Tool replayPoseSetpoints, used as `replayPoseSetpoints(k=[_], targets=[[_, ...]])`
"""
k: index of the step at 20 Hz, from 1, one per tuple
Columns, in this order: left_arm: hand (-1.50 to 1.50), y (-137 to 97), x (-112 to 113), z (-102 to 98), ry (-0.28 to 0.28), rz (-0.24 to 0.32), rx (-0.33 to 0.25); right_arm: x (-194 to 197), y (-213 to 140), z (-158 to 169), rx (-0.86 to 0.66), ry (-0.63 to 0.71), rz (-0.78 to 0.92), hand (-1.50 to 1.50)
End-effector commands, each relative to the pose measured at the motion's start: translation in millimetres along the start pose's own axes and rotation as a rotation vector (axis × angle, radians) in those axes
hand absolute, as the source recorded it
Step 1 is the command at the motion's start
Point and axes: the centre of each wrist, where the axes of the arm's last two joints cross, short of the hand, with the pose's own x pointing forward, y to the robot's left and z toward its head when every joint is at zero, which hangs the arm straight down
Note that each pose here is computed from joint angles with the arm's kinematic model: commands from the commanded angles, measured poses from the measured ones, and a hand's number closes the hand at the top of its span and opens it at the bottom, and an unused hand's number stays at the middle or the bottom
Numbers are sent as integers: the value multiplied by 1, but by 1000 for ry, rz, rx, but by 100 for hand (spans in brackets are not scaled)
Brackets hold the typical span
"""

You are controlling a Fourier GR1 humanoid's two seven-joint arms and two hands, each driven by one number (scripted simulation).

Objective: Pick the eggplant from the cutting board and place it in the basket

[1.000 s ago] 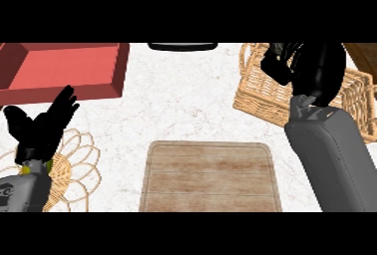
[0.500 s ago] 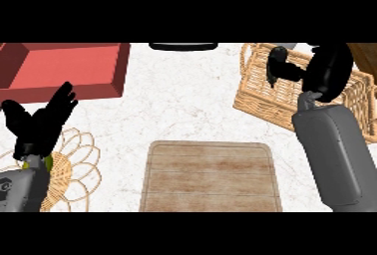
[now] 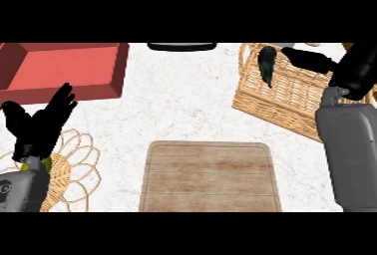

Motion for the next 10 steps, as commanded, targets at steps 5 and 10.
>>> replayPoseSetpoints(k=[5,10], targets=[[0,6,1,10,-8,5,21,-32,-88,-23,-184,138,-248,-150],[0,1,-8,5,12,24,23,-61,-157,-12,-99,159,-276,-150]])
